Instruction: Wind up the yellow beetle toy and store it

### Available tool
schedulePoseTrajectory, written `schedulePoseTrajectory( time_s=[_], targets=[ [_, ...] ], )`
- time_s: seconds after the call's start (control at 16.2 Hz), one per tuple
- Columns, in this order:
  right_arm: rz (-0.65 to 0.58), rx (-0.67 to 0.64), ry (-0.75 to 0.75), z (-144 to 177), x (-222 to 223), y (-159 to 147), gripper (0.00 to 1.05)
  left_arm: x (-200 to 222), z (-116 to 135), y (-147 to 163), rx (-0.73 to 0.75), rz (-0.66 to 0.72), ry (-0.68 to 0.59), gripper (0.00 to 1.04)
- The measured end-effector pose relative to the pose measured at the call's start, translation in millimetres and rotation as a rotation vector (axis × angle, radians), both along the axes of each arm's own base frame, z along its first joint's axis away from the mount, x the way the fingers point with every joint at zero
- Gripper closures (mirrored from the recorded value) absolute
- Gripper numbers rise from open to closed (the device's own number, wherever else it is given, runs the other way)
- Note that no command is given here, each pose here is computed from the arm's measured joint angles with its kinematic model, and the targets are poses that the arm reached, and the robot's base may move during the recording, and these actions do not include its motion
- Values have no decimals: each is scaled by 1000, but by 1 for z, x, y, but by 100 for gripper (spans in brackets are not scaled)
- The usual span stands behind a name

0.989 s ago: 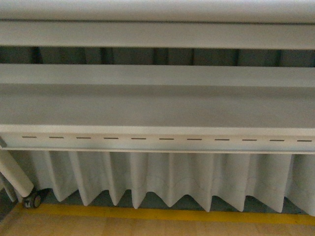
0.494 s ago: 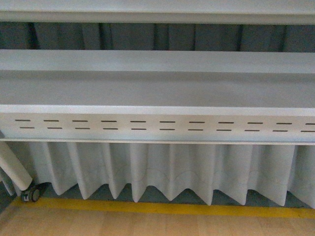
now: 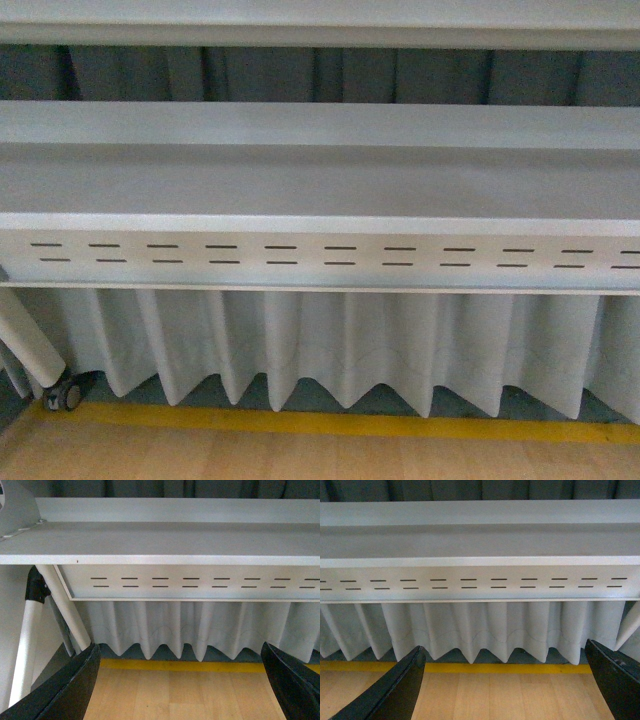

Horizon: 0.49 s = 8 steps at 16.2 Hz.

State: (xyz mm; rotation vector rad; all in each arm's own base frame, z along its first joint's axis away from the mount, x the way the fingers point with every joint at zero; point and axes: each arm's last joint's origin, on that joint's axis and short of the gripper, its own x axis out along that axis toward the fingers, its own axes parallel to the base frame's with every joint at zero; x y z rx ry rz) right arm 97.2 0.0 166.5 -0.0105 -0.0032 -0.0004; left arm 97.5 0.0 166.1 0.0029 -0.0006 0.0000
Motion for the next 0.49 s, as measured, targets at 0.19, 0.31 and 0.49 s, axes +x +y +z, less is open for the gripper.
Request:
schedulePoseTrajectory(
  time_s=[0.19, 0.31, 0.49],
  targets=[
    [0, 0, 0, 0, 0, 0, 7, 0, 0, 0, 0, 0, 0, 7],
    [0, 0, 0, 0, 0, 0, 7, 0, 0, 0, 0, 0, 0, 7],
    [0, 0, 0, 0, 0, 0, 7, 0, 0, 0, 0, 0, 0, 7]
  ],
)
